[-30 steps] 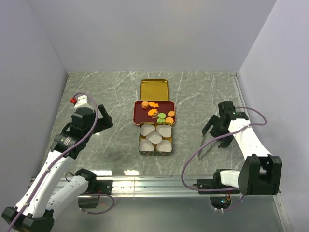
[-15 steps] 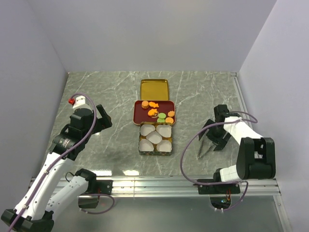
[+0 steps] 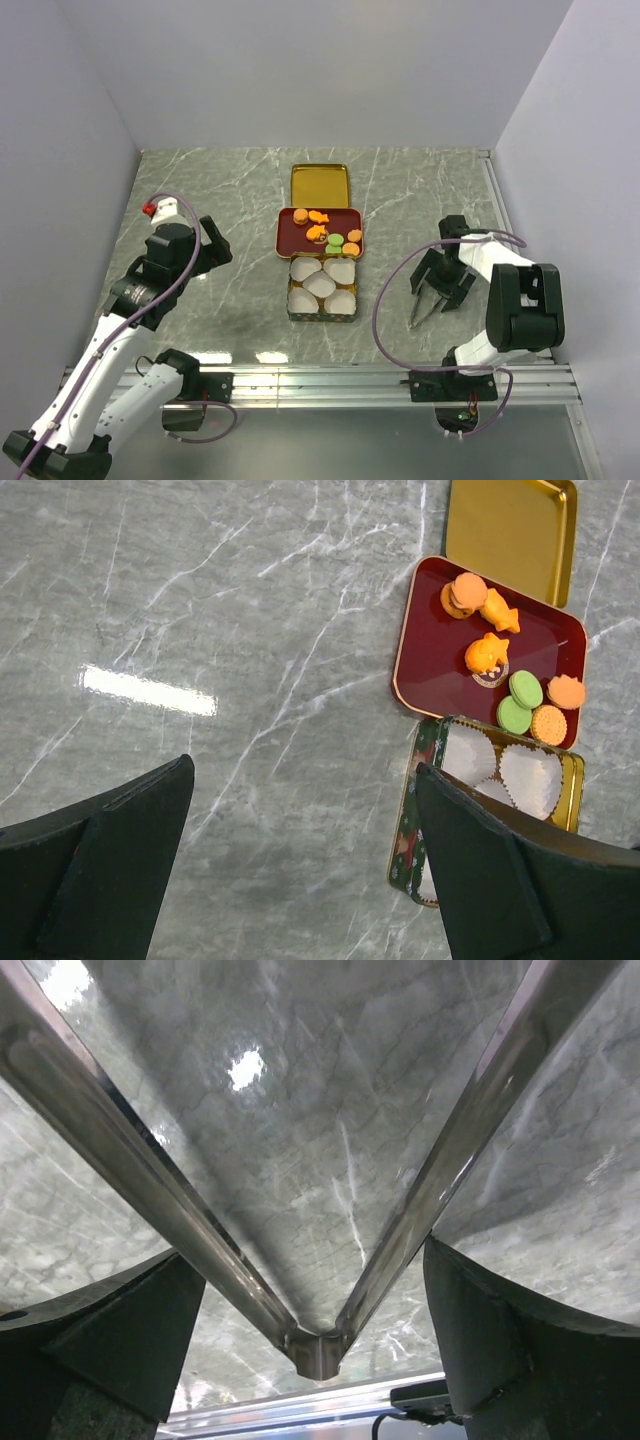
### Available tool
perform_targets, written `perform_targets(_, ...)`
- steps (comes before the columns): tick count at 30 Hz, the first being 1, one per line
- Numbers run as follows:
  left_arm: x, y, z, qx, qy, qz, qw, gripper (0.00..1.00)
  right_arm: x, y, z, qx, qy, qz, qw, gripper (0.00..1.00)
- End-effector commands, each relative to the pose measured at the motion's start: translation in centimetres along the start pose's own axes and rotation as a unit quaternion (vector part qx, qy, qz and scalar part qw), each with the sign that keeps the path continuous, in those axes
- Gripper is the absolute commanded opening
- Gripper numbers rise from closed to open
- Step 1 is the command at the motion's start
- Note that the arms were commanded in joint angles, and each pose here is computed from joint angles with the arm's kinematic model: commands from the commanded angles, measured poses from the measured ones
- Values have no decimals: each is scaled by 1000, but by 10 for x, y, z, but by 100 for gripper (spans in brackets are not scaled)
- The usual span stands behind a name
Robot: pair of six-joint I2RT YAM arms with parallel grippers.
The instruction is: Pack the cookies
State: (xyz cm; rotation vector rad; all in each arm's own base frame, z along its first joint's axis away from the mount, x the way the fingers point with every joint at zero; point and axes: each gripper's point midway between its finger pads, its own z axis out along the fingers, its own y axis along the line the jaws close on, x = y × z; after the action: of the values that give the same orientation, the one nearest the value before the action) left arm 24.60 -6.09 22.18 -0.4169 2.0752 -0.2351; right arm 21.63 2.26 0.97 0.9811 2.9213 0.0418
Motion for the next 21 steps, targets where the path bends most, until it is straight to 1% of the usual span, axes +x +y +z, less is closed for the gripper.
perform_targets(1,-6,0,-1,-4,-13,-7,1000,98,-26,4,6,4,-45,-9,999,92)
perform_targets(2,-5,1,0,-5,-12,-7,1000,98,-27,4,6,4,-45,-9,999,89)
perform_targets(4,-5,0,0,-5,-12,-7,1000,98,-27,3,6,7,-46,-9,999,86)
perform_targets(8,-5,1,0,-4,-11,-6,1000,97,-32,4,6,13,-50,-11,999,75)
perform_targets(14,-6,0,-1,-3,-14,-8,1000,97,-29,4,3,6,-51,-11,999,65)
perform_targets(18,-6,0,-1,-2,-14,-8,1000,97,-29,7,-11,-8,-61,-10,998,63)
perform_targets(21,-7,0,-2,0,-16,-9,1000,96,-33,13,-33,-26,-75,-9,997,62)
